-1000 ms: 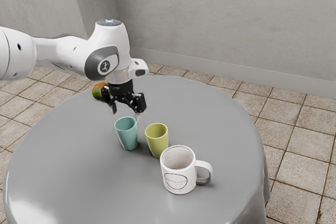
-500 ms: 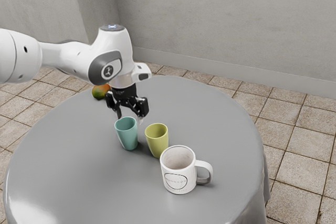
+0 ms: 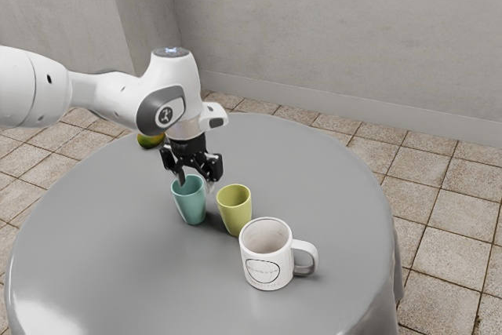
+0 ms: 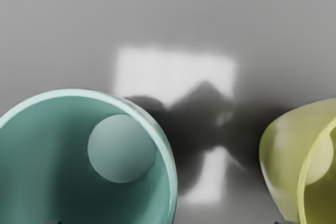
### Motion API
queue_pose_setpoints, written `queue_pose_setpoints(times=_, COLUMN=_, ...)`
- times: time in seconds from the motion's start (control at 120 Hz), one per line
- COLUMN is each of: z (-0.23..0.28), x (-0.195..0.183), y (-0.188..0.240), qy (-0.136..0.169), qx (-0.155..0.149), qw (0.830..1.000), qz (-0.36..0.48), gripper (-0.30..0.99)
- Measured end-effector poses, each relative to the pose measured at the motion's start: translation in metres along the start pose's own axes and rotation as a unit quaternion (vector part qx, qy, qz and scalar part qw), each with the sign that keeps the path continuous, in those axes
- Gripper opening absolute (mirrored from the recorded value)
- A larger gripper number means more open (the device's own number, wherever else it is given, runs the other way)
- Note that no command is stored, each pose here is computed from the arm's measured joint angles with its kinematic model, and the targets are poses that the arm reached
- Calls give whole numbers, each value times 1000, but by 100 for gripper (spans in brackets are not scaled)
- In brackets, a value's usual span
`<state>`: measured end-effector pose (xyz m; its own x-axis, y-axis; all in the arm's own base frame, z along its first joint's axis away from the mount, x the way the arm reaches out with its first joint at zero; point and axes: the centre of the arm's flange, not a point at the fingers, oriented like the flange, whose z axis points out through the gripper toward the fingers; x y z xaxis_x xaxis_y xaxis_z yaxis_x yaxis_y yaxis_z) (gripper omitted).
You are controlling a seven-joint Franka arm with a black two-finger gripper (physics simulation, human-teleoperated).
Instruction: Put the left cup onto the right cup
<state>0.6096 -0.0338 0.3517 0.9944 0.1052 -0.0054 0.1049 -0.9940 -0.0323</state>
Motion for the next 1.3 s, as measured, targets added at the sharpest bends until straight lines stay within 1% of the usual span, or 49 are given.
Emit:
queue_pose_setpoints(times=0.308, z=14, x=4, y=-6, qy=-1, qx=-2, qw=1000, qz=-5, gripper=51)
queue_pose_setpoints(times=0.817, z=23, x=12, y=-11, qy=11, qx=-3, qw=1000, qz=1, gripper=34)
queue_pose_setpoints(times=0.958, z=33, x=14, y=-11, qy=9, qx=-4, qw=1000, qz=4, gripper=31)
queue_pose_setpoints(times=1.108, z=33, x=19, y=-10, qy=14, qx=-5, qw=1000, qz=6, gripper=29)
queue_pose_setpoints(times=1.3, z=34, x=21, y=-8, qy=16, qx=-7, qw=1000, qz=9, gripper=20)
